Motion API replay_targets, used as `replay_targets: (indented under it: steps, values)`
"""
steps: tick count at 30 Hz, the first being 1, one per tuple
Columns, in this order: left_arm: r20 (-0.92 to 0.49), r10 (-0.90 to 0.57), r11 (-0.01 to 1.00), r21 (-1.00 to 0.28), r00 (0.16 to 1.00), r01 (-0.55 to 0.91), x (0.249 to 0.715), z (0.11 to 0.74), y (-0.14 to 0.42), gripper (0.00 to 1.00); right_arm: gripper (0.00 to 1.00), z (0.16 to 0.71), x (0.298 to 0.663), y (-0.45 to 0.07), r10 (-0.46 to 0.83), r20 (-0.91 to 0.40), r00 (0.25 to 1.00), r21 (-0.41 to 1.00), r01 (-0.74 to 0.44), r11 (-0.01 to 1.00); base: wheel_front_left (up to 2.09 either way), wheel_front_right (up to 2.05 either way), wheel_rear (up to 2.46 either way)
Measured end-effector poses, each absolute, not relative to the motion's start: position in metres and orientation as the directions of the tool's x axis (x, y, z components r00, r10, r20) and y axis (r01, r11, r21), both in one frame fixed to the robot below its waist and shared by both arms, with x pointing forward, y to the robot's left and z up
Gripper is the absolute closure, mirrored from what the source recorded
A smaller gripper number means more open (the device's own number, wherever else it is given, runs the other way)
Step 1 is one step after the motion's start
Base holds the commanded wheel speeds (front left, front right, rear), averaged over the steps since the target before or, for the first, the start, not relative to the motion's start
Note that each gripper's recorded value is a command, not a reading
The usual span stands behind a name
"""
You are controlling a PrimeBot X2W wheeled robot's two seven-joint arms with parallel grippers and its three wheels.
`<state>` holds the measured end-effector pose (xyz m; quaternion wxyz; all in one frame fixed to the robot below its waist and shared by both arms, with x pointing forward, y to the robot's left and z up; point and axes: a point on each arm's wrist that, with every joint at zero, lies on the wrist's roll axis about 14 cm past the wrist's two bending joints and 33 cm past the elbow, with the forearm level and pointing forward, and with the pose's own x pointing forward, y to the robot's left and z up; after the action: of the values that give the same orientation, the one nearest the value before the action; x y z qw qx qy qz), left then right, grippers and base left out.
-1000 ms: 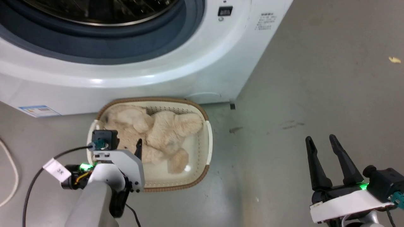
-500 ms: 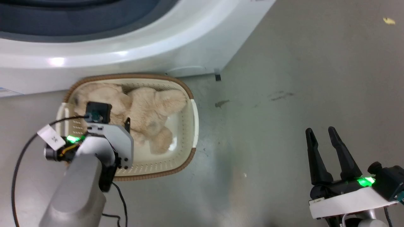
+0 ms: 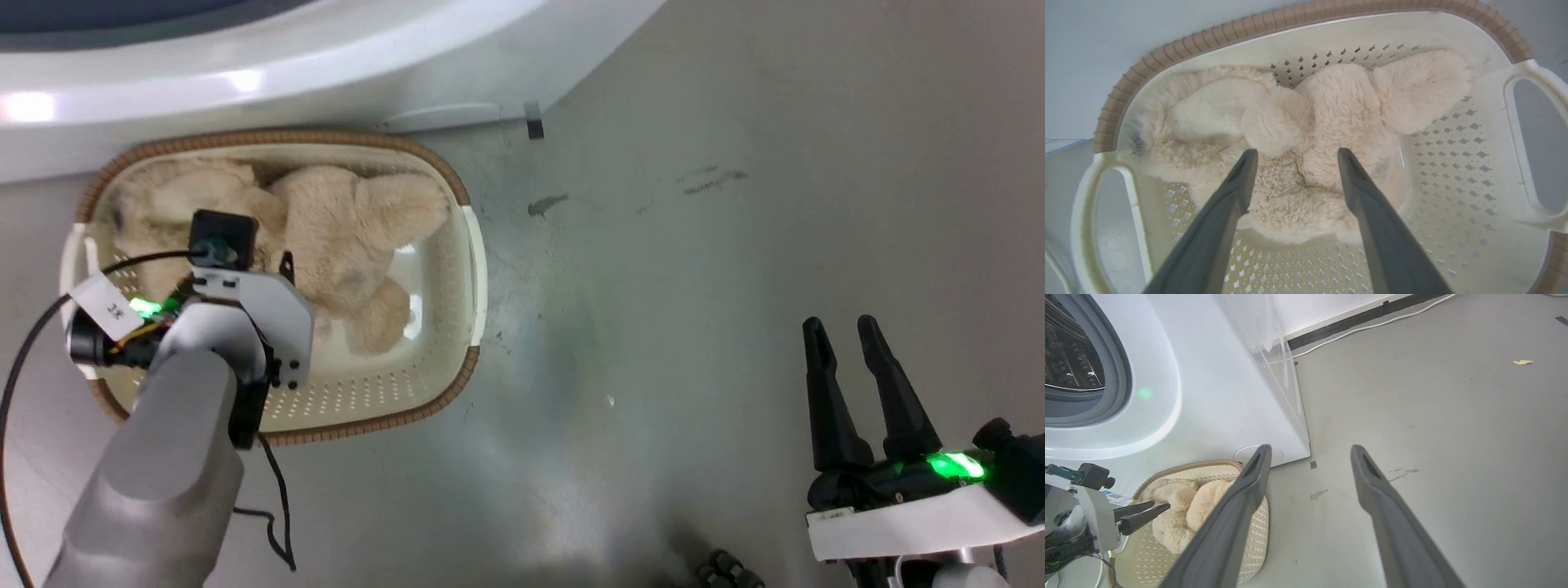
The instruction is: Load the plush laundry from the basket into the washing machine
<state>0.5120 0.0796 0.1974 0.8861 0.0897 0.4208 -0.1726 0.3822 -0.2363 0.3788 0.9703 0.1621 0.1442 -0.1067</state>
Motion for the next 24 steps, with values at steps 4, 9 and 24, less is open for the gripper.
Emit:
replay_targets:
  steps: [4, 9, 24]
  values:
    - [-0.774, -0.229, 0.921, 0.025, 0.591, 0.39, 0.52, 0.185, 0.078, 0.0, 0.0, 0.369, 0.381, -0.238, -0.171, -0.337, 0.926, 0.289, 0.274, 0.917, 0.0, 0.0, 0.0]
    - [-0.79, -0.212, 0.917, 0.043, 0.576, 0.397, 0.527, 0.166, 0.079, 0.0, 0.0, 0.359, 0.38, -0.239, -0.182, -0.36, 0.915, 0.298, 0.298, 0.907, 0.0, 0.0, 0.0]
    - [-0.838, -0.115, 0.902, 0.138, 0.534, 0.41, 0.557, 0.114, 0.097, 0.0, 0.0, 0.333, 0.374, -0.243, -0.219, -0.416, 0.883, 0.328, 0.371, 0.869, 0.0, 0.0, 0.0]
